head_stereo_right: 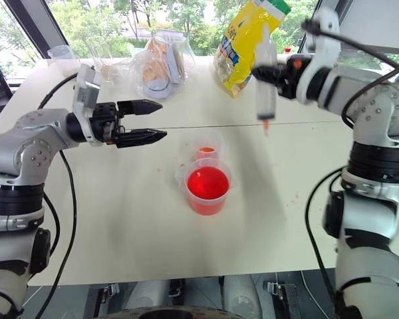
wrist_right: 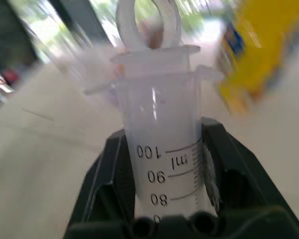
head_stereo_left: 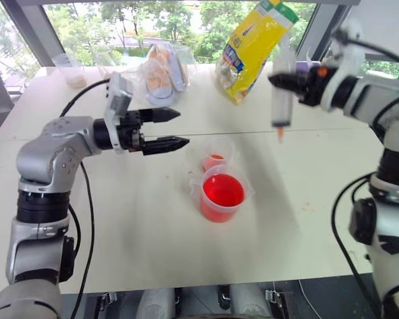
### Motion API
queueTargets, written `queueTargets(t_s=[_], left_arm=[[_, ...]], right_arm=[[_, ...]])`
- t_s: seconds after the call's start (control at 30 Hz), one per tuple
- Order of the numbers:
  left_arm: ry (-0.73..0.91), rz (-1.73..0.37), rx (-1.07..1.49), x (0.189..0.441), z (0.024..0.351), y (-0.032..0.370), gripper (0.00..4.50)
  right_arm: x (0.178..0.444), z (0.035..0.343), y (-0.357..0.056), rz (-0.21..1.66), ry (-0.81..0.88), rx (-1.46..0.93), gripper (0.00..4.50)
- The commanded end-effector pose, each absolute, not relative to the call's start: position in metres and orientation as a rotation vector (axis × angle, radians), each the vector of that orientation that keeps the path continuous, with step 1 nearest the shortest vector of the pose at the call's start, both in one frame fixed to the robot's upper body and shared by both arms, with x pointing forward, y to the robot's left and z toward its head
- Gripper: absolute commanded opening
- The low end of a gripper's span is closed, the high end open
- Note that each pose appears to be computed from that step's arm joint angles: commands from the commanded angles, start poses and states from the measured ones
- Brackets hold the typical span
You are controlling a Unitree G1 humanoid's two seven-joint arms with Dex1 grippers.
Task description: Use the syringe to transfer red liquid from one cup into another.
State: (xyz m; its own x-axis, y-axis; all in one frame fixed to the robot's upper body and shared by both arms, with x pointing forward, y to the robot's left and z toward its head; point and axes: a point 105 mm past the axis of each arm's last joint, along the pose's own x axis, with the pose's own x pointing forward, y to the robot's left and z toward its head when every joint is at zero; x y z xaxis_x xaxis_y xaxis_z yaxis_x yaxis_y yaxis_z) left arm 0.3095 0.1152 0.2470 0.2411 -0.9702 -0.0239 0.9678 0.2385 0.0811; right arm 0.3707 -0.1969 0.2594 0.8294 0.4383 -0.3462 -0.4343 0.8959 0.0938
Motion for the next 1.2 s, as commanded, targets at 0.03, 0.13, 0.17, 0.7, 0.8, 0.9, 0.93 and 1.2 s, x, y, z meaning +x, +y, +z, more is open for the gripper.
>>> queueTargets(t_s=[0.03,0.13,0.17,0.7,0.8,0.9,0.93,1.2], left_arm=[[-0.063,-1.341,0.135,0.301,0.252,0.112,4.47],[-0.058,-1.344,0.128,0.300,0.251,0.111,4.47],[-0.052,-1.341,0.133,0.300,0.250,0.110,4.47],[0.013,-1.349,0.120,0.282,0.238,0.108,4.50],[0.019,-1.348,0.117,0.280,0.239,0.110,4.50],[0.041,-1.340,0.129,0.277,0.237,0.114,4.50],[0.047,-1.337,0.131,0.275,0.237,0.116,4.50],[0.081,-1.303,0.155,0.271,0.237,0.131,4.50]], right_arm=[[0.362,0.231,-0.208,0.423,0.528,0.008,1.40],[0.360,0.204,-0.221,0.369,0.625,0.030,1.40],[0.360,0.192,-0.225,0.350,0.659,0.035,1.40],[0.359,0.156,-0.230,0.348,0.723,0.021,4.46],[0.352,0.176,-0.225,0.420,0.658,-0.039,4.46],[0.329,0.212,-0.208,0.614,0.535,-0.107,4.46],[0.318,0.224,-0.203,0.680,0.496,-0.140,4.46],[0.252,0.252,-0.194,0.919,0.430,-0.276,4.46]])
